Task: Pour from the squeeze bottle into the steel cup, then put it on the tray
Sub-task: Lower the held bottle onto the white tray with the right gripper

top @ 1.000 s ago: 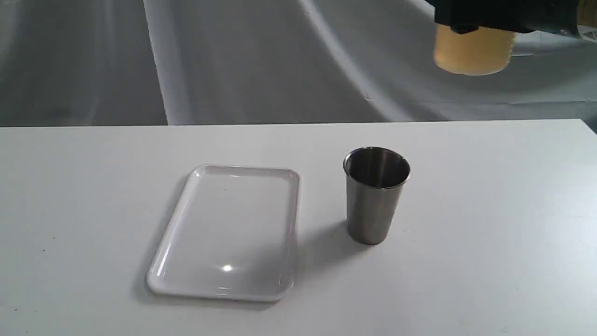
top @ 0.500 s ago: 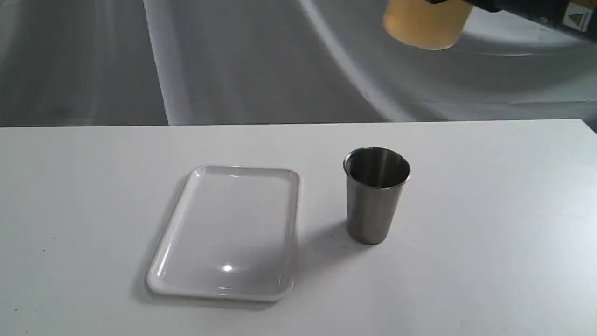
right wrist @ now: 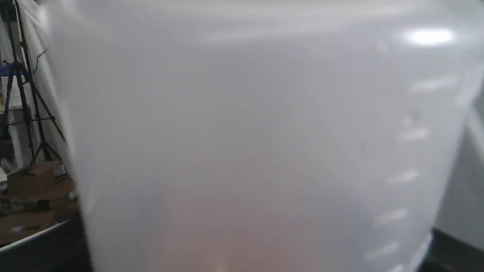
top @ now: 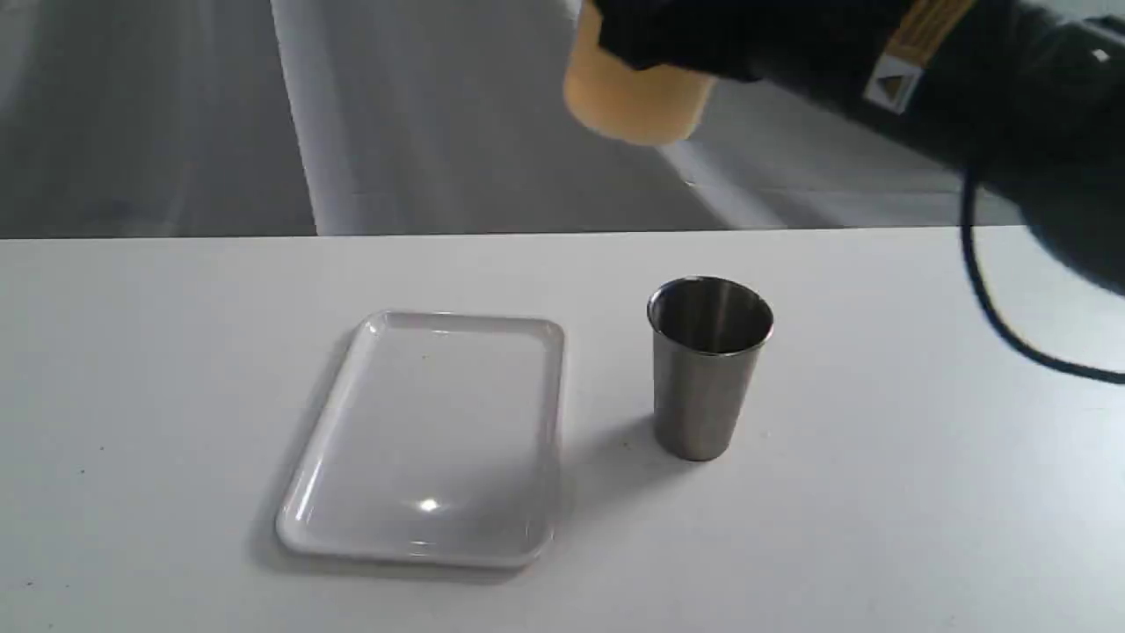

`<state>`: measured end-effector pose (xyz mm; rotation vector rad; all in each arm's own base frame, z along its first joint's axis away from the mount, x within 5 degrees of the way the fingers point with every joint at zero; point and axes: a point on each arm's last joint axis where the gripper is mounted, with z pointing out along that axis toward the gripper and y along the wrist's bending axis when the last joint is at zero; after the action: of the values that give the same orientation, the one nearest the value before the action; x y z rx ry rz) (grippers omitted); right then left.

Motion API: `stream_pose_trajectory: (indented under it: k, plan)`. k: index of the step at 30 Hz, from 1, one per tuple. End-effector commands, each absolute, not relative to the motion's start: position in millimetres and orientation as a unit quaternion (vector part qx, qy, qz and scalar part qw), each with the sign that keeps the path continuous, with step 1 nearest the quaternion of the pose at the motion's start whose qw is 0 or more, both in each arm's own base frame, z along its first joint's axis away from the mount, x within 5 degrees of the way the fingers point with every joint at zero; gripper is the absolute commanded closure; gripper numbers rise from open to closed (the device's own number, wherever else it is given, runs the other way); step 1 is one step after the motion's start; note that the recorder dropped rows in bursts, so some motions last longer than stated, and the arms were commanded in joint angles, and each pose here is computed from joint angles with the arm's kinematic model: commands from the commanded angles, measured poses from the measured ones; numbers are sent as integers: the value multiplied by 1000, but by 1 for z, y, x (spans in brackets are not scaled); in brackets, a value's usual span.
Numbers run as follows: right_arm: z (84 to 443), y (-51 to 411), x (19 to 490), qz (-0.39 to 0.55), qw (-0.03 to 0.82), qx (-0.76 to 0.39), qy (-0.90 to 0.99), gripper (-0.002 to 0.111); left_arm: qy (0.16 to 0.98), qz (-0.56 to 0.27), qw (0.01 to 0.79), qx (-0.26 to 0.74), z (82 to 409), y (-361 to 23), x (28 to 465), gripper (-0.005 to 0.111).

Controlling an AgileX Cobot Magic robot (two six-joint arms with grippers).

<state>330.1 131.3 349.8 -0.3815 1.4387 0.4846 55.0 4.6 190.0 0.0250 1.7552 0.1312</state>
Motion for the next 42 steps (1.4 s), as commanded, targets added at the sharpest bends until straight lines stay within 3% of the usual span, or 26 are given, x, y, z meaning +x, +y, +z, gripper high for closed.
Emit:
stream_pose_trajectory:
  k: [1,16,42]
  plan:
    - [346,150,328,207,722,-194,631,65,767,55,639,13,189,4,55,98]
    - [295,217,327,188,707,-264,629,65,767,55,639,13,189,4,55,98]
    - [201,246,358,191,696,-277,635,65,767,55,639,13,189,4,55,98]
